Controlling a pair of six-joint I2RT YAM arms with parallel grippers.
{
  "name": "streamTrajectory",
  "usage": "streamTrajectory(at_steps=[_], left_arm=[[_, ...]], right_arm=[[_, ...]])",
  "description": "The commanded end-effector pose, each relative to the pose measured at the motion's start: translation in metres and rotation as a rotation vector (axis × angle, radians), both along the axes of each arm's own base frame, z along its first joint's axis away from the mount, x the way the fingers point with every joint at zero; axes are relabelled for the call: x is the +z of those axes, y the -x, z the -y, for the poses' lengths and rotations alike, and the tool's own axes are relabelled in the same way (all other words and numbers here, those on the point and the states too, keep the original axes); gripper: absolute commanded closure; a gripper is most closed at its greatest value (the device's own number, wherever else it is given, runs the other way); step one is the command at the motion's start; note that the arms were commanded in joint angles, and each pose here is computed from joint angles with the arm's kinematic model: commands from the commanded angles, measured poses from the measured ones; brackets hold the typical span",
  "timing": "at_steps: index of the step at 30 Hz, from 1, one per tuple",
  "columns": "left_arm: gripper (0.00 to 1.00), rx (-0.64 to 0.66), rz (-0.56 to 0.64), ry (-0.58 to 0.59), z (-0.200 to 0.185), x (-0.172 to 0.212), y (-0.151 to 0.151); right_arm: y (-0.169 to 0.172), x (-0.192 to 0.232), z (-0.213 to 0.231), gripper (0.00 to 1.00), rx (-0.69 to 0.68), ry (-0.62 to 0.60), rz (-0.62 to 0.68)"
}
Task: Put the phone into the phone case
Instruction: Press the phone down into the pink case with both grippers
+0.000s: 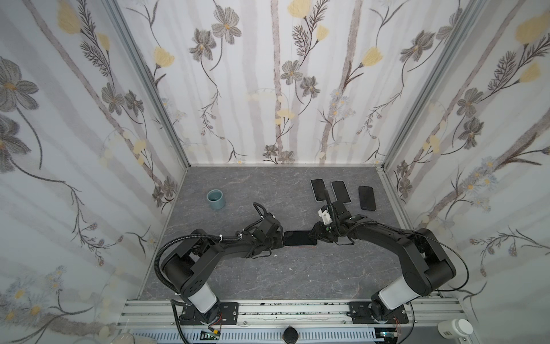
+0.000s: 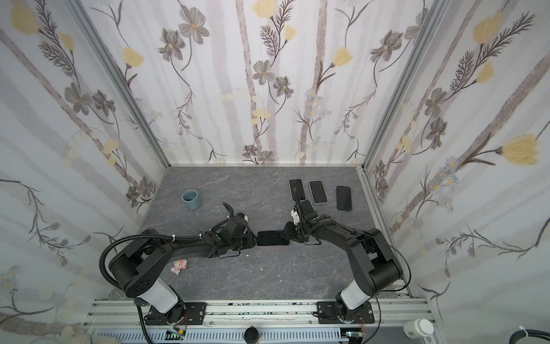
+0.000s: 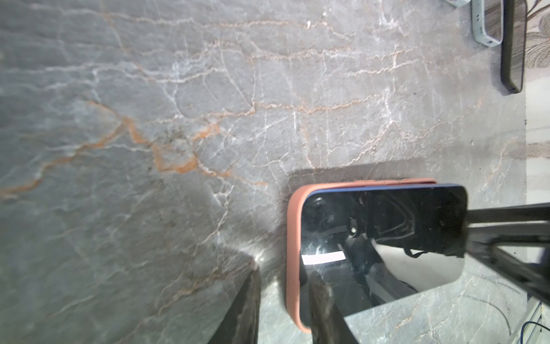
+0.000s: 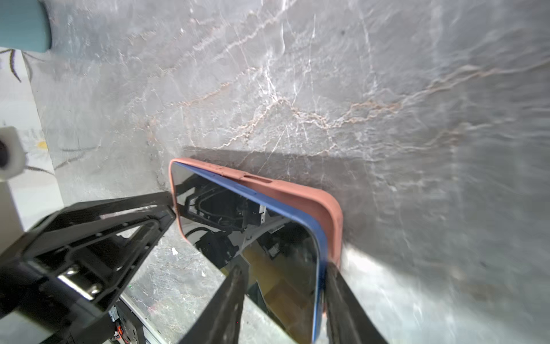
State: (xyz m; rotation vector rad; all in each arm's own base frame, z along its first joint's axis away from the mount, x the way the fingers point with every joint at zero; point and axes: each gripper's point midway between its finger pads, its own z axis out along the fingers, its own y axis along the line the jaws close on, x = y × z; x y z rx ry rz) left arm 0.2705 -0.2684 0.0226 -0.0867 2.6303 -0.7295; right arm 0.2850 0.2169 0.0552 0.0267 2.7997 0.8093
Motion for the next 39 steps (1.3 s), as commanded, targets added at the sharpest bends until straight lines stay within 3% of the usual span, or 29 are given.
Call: streamTrajectory(at_steps=[1, 6, 11, 18, 28, 39], left_arm=[[0.68, -0.015, -0.066, -0.052, -0.009, -0.007, 0.013], [0.68, -0.034, -0.04, 0.002, 0.005, 0.014, 0.006], [0.68, -0.045, -0.02, 0.043, 0.016, 0.029, -0.001], [0.69, -0.051, -0.043, -0.005, 0.014, 0.013, -0.002], [0.75, -0.071, -0.097, 0.007, 0.015, -0.002, 0.009], [0.76, -0.081, -0.162, 0.044, 0.019, -0.016, 0.022]], right_arm=[[0.006, 0.001, 0.014, 0.54, -0.004, 0.088, -0.012], [0.006, 0.008, 0.024, 0.54, -0.009, 0.121, 0.008], [0.009, 0.002, 0.027, 0.6, -0.005, 0.109, -0.009], [0.014, -0.009, 0.012, 0.73, 0.03, 0.019, -0.046], [0.021, -0.021, 0.007, 0.89, 0.05, -0.002, -0.08], [0.037, -0.046, 0.007, 0.93, 0.087, 0.073, -0.146]])
